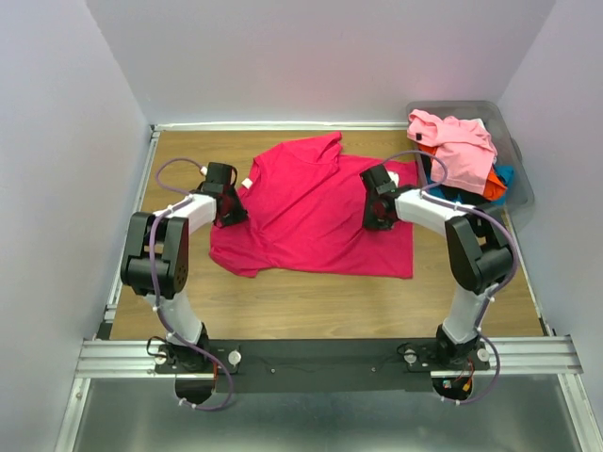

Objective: Fold and stack the t-shirts
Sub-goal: Flatten the tshirt out

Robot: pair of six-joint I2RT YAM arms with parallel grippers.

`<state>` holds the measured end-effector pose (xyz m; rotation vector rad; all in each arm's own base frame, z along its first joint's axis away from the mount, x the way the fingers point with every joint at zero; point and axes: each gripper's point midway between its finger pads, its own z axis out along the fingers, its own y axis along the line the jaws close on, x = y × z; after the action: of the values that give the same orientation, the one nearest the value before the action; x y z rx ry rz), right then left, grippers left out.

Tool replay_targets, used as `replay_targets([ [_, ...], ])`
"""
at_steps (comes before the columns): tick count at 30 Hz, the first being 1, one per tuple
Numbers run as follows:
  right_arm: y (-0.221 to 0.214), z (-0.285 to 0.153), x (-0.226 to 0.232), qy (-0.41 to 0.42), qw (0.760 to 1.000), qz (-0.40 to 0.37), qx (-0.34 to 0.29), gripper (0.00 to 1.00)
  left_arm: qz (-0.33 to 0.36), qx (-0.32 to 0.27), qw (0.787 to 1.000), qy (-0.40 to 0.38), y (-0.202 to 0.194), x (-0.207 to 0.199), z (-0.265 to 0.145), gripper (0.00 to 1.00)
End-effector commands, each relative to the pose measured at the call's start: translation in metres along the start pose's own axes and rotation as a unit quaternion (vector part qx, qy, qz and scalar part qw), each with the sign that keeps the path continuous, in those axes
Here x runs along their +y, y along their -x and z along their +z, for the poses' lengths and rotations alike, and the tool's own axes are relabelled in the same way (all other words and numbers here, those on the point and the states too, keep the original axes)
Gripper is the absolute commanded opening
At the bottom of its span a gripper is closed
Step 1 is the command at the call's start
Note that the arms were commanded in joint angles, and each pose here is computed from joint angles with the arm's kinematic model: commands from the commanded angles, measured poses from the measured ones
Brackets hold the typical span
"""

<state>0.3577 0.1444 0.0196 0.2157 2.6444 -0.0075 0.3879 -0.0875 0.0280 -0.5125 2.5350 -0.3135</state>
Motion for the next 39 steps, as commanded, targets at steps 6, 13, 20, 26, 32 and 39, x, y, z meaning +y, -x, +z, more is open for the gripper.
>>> replay_targets([
  [6, 0.029, 0.053, 0.008, 0.006, 1.0, -0.021, -0.003, 0.43, -0.031, 0.006, 0.999, 0.008, 0.024, -0.001, 0.046, 0.26],
  [13, 0.075, 0.082, 0.001, 0.009, 1.0, -0.014, -0.02, 0.47, -0.06, -0.02, 0.998, 0.002, 0.082, -0.008, 0.063, 0.31],
  [20, 0.118, 0.041, 0.007, 0.027, 0.997, -0.032, -0.072, 0.64, -0.053, -0.091, 0.994, -0.016, 0.129, -0.017, 0.021, 0.71],
  [26, 0.086, 0.006, -0.01, 0.03, 0.998, -0.008, -0.06, 0.69, -0.05, -0.148, 0.987, 0.022, 0.106, 0.013, -0.049, 0.94],
  [32, 0.042, -0.015, -0.032, 0.022, 0.999, 0.01, -0.043, 0.68, -0.03, -0.122, 0.99, 0.071, 0.041, 0.058, -0.057, 0.73],
  [39, 0.021, -0.012, -0.04, 0.016, 0.999, 0.02, -0.024, 0.68, 0.003, -0.099, 0.992, 0.079, 0.026, 0.065, -0.035, 0.72],
])
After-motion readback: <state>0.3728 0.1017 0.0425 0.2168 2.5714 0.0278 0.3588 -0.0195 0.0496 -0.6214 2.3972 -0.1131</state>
